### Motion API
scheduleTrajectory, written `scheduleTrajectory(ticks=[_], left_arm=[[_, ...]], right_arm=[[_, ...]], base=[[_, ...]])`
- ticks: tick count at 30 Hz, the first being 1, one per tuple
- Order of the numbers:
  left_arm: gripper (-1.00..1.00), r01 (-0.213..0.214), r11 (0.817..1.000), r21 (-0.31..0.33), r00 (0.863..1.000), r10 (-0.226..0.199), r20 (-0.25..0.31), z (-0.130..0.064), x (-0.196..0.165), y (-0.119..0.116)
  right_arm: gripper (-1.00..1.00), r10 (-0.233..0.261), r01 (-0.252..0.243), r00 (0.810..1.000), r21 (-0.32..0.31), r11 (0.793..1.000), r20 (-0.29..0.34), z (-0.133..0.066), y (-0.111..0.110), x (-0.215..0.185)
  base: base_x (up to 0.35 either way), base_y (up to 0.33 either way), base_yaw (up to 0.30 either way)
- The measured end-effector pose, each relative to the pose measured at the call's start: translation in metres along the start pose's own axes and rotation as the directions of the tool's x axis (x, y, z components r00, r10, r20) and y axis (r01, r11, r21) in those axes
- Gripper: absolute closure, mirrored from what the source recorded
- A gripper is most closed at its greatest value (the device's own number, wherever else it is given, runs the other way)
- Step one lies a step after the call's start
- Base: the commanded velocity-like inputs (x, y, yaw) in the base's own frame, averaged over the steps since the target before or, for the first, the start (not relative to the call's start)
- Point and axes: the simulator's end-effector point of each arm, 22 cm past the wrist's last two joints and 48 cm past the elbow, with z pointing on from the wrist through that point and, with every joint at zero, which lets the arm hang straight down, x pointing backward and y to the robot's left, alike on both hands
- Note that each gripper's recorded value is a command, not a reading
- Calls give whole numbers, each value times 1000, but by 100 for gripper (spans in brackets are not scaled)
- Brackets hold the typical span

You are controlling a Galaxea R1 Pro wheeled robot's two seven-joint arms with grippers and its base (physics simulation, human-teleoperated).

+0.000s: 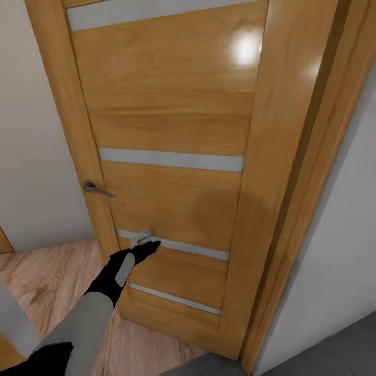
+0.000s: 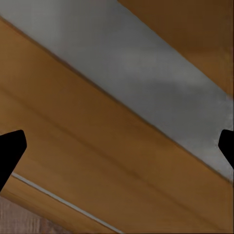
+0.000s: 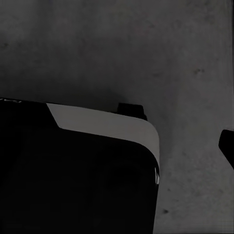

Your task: Move the two storage containers from the living room to the garage. In the garage, place one container on the floor and stack the other container on top of it (either order is fine).

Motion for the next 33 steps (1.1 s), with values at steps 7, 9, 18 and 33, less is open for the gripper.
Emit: scheduleTrajectory(ticks=[7,9,18,33], left_arm=[[-100,-2,1000,1,1000,2,3,-2,-2,-1],[-100,-4,1000,-3,1000,4,4,-2,-3,1],[-100,-5,1000,-7,1000,5,7,-5,-4,10],[-100,-9,1000,-8,1000,9,10,-7,-6,10]], right_arm=[[-100,0,0,1000,0,1000,4,0,0,-2],[-100,-1,1,1000,0,1000,5,0,0,-2],[-100,-1,1,1000,1,1000,8,0,0,-3],[-100,-1,1,1000,1,1000,15,0,-1,-6]], base=[[0,0,-214],[0,0,-184],[0,0,-156],[24,10,-151]])
